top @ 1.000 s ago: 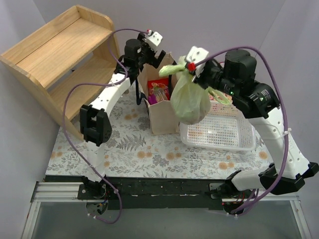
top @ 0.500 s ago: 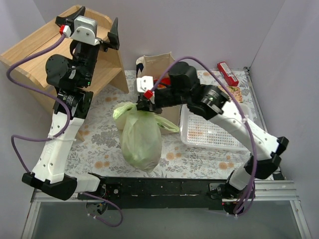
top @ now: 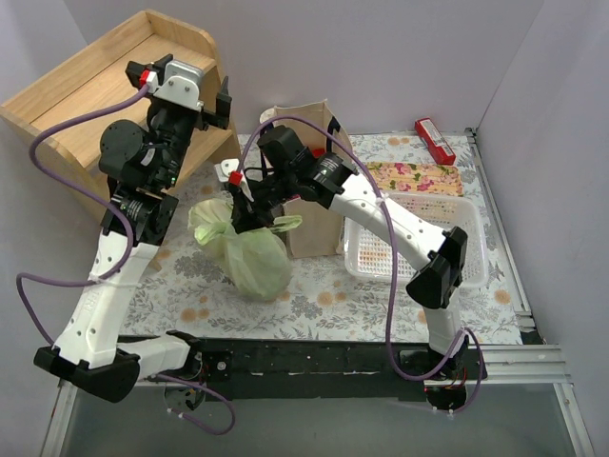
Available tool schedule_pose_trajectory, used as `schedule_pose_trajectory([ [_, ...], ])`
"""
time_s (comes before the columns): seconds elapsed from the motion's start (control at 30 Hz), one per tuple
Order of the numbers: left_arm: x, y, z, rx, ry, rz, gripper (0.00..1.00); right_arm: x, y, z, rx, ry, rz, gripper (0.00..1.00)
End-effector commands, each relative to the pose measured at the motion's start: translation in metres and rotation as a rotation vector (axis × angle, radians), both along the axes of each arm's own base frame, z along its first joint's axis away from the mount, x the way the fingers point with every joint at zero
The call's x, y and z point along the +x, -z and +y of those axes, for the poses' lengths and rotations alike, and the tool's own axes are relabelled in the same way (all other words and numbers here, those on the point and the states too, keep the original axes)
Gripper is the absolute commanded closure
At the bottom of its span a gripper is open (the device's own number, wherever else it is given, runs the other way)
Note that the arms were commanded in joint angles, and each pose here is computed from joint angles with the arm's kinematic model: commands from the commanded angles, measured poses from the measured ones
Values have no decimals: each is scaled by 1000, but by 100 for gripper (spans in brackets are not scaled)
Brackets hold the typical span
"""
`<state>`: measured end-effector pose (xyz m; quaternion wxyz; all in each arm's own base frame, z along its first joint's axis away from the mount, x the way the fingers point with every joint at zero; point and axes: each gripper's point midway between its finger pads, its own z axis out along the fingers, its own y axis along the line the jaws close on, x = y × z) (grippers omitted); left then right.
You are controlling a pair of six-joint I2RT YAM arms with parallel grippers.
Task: Untie the knot of the grocery bags and take out the mixed food
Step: Place the takeout bag at the center of the board.
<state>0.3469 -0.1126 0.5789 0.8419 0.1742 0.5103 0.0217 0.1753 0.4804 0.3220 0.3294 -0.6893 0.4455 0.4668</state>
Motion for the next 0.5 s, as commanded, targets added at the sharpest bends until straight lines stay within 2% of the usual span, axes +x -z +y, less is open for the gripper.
schedule_pose_trajectory([
  [0.0, -18, 1, 8, -9, 3, 18, 2, -14, -5, -19, -41, -79, 138, 99],
  [0.1, -19, 18, 10, 8, -5, 72, 2, -9, 11, -31, -104, -65, 138, 99],
  [0.17, -14, 44, 12, 33, -26, 130, 2, -6, 18, -38, -119, -67, 86, 99],
  [0.23, -24, 55, 18, 77, -43, 128, 2, -3, 30, -48, -163, -46, 56, 99],
  [0.27, -19, 79, 17, 111, -50, 154, 2, 0, 34, -50, -173, -40, 40, 99],
  [0.3, -20, 90, 19, 132, -59, 161, 2, 2, 36, -54, -189, -22, 24, 85],
  [0.33, -30, 91, 23, 139, -62, 145, 2, 2, 38, -57, -203, -15, 22, 78],
  [0.43, -30, 134, 21, 140, -43, 266, 2, 5, 37, -67, -238, 45, -1, 65],
  [0.47, -31, 156, 21, 155, -41, 346, 2, 7, 36, -71, -244, 67, -11, 62],
])
